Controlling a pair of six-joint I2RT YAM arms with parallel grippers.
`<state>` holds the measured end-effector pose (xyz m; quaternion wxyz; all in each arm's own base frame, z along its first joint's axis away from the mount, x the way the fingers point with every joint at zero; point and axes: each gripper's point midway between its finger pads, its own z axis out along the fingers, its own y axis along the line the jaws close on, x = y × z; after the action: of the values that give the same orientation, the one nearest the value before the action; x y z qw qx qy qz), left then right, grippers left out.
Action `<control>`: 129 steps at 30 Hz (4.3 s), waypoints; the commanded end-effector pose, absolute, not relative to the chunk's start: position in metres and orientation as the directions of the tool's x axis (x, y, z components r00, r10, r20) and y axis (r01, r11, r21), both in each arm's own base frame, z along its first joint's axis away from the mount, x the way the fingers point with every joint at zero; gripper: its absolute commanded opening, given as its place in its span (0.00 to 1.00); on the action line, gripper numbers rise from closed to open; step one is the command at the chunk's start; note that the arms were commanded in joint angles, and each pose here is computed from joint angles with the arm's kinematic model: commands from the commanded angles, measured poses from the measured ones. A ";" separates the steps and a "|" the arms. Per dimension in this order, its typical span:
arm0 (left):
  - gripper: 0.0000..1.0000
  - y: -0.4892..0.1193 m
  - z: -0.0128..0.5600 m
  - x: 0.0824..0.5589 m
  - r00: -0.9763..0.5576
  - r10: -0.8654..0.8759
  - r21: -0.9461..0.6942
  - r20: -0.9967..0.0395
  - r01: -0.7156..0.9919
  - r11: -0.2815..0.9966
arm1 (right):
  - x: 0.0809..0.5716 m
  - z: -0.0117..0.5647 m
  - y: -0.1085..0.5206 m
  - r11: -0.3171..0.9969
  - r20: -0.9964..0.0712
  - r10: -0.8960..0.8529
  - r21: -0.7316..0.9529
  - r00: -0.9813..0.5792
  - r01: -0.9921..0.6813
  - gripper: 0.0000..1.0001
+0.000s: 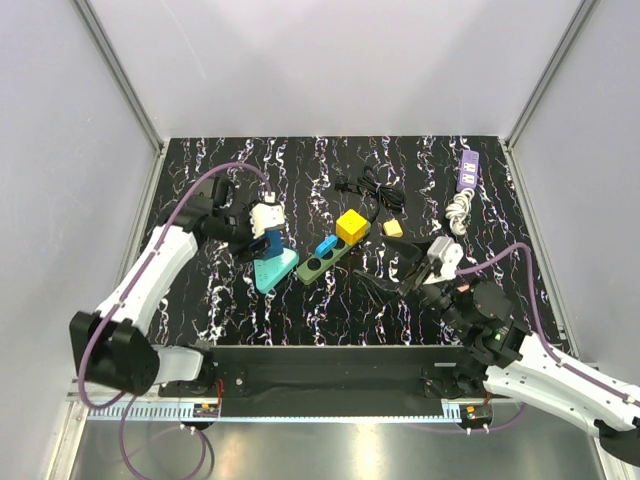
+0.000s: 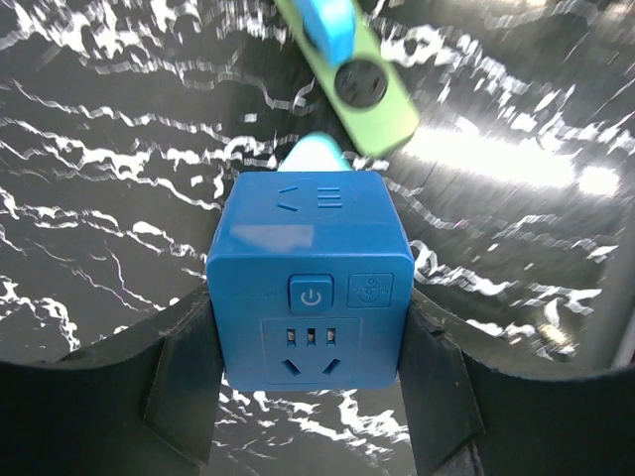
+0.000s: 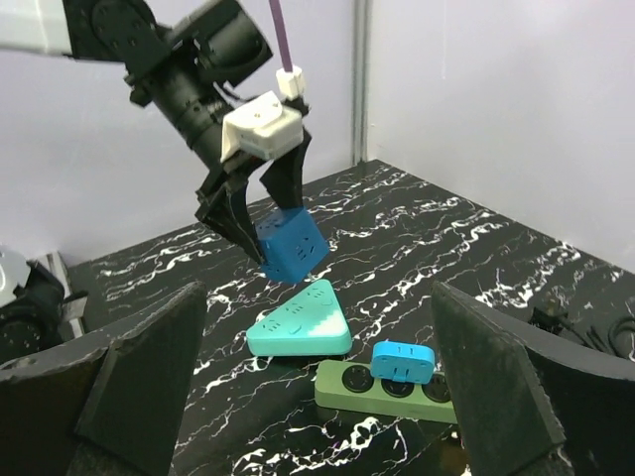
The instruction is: Insert the plug
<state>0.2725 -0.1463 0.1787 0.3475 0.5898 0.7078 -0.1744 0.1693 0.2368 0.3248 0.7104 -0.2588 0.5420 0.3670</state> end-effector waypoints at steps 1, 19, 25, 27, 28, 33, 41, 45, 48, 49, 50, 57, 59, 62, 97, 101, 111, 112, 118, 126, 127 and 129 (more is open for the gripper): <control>0.00 -0.144 0.169 0.288 0.056 0.724 0.224 -0.688 0.965 0.138 | 0.181 0.329 0.223 0.657 -0.944 0.316 0.142 0.099 -0.741 1.00; 0.00 -0.103 0.119 0.322 -0.030 0.816 0.084 -0.577 0.992 0.096 | 0.188 0.304 0.220 0.675 -0.934 0.358 0.256 0.003 -0.692 1.00; 0.00 -0.099 0.114 0.334 -0.052 0.834 0.057 -0.549 0.993 0.100 | 0.188 0.298 0.220 0.677 -0.941 0.338 0.233 0.014 -0.698 1.00; 0.00 -0.095 0.109 0.335 -0.067 0.843 0.048 -0.534 0.993 0.109 | 0.188 0.297 0.219 0.686 -0.945 0.326 0.218 0.025 -0.694 1.00; 0.00 -0.095 0.109 0.335 -0.067 0.842 0.047 -0.535 0.993 0.109 | 0.189 0.297 0.218 0.689 -0.945 0.325 0.216 0.029 -0.692 1.00; 0.00 -0.092 0.102 0.344 -0.088 0.846 0.034 -0.526 0.992 0.124 | 0.188 0.297 0.219 0.684 -0.944 0.329 0.217 0.029 -0.697 1.00; 0.00 -0.100 0.094 0.344 -0.099 0.823 -0.006 -0.559 0.993 0.115 | 0.191 0.290 0.221 0.693 -0.950 0.311 0.209 0.024 -0.690 1.00; 0.00 -0.102 0.096 0.343 -0.106 0.817 -0.013 -0.567 0.993 0.120 | 0.193 0.288 0.223 0.694 -0.951 0.308 0.206 0.026 -0.690 1.00; 0.00 -0.101 0.097 0.342 -0.112 0.820 -0.015 -0.562 0.992 0.126 | 0.193 0.287 0.225 0.693 -0.952 0.306 0.208 0.021 -0.690 1.00; 0.00 -0.101 0.095 0.340 -0.117 0.820 -0.022 -0.560 0.992 0.126 | 0.193 0.286 0.225 0.693 -0.953 0.304 0.207 0.019 -0.690 1.00; 0.00 -0.101 0.094 0.340 -0.119 0.820 -0.025 -0.560 0.992 0.127 | 0.193 0.287 0.225 0.691 -0.952 0.307 0.209 0.020 -0.692 1.00; 0.00 -0.101 0.074 0.338 -0.155 0.824 -0.087 -0.545 0.988 0.128 | 0.192 0.289 0.221 0.695 -0.950 0.311 0.207 0.028 -0.688 1.00; 0.00 -0.101 0.068 0.337 -0.166 0.828 -0.106 -0.535 0.986 0.129 | 0.192 0.290 0.218 0.703 -0.950 0.312 0.207 0.033 -0.681 1.00; 0.00 -0.101 0.057 0.333 -0.167 0.851 -0.128 -0.497 0.985 0.119 | 0.193 0.288 0.216 0.711 -0.950 0.311 0.208 0.034 -0.671 1.00; 0.32 -0.108 0.074 0.326 -0.196 0.876 -0.122 -0.441 0.980 0.158 | 0.203 0.272 0.196 0.787 -0.958 0.279 0.192 0.060 -0.587 1.00; 0.99 -0.106 0.107 0.337 -0.161 0.872 -0.017 -0.461 0.985 0.173 | 0.206 0.266 0.197 0.798 -0.964 0.262 0.188 0.049 -0.573 1.00; 0.99 -0.129 0.225 0.373 -0.271 0.691 0.179 -0.670 0.845 0.504 | 0.227 0.271 0.159 0.898 -0.926 0.343 0.372 -0.157 -0.236 1.00; 0.99 -0.140 0.234 0.372 -0.279 0.678 0.179 -0.680 0.834 0.522 | 0.227 0.254 0.155 0.915 -0.921 0.326 0.364 -0.213 -0.173 1.00; 0.99 -0.198 0.300 0.342 -0.220 0.663 0.330 -0.715 0.731 0.598 | 0.243 0.231 0.119 0.971 -0.912 0.238 0.225 -0.335 0.077 1.00; 0.99 -0.267 0.365 0.272 -0.030 0.543 0.368 -0.839 0.704 0.607 | 0.290 0.195 0.057 0.916 -0.784 0.383 0.256 -0.489 0.308 1.00; 0.99 -0.272 0.369 0.263 -0.022 0.516 0.342 -0.856 0.725 0.598 | 0.295 0.182 0.054 0.916 -0.762 0.380 0.230 -0.524 0.329 1.00; 0.99 -0.275 0.377 0.243 -0.032 0.423 0.249 -0.906 0.766 0.592 | 0.304 0.171 0.039 0.897 -0.733 0.411 0.218 -0.542 0.384 1.00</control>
<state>0.2525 -0.2826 0.3372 0.4941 0.5030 0.7019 -0.1011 0.2959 0.0375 0.1752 0.4559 0.2139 0.8639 -0.0096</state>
